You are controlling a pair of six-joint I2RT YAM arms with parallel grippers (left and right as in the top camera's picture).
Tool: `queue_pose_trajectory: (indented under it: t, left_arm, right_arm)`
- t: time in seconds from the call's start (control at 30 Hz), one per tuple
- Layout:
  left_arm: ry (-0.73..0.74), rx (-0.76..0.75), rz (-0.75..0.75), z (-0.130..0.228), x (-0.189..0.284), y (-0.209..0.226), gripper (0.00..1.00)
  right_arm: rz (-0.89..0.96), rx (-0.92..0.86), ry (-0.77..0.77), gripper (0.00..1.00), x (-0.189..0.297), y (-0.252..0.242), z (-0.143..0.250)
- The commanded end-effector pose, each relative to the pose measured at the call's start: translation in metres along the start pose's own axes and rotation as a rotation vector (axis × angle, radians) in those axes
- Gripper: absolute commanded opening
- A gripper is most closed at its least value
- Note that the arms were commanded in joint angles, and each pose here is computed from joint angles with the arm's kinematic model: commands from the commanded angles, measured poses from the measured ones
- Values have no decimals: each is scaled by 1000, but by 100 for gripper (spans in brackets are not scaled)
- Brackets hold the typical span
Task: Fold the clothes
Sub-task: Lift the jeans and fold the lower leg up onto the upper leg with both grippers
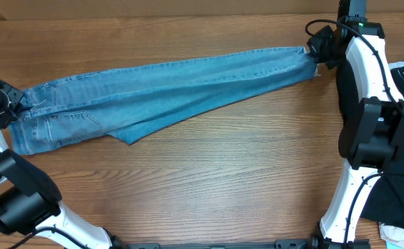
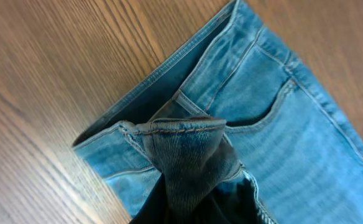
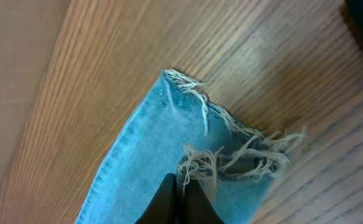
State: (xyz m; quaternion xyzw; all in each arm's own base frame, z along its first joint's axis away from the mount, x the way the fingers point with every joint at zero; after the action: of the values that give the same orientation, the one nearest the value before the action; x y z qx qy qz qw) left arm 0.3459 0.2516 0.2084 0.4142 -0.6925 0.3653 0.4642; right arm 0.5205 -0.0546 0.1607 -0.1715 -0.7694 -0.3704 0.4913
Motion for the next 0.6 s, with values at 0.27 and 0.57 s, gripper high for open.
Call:
queue_pose_trajectory:
  t: [0.27, 0.57]
  left_arm:
    - [-32, 35, -17, -16, -27, -2, 19]
    - [-97, -173, 221, -32, -18, -31, 100]
  right_arm:
    - [6, 2, -56, 9, -37, 6, -4]
    - [-257, 144, -102, 100, -32, 43, -16]
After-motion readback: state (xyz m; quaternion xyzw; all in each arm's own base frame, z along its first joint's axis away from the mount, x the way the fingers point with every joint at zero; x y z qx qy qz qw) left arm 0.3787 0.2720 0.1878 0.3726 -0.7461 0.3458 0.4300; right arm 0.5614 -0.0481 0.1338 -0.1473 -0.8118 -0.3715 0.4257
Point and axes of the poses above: each gripper's point midway between its finger pads, its own x axis back along the fingers, its own y axis along the line the jaws close on, z = x × y, the point moved 8 cm from there along x, back along the fingers, and after that the axes turned 5 degrees about x, right-handed, at the moved point
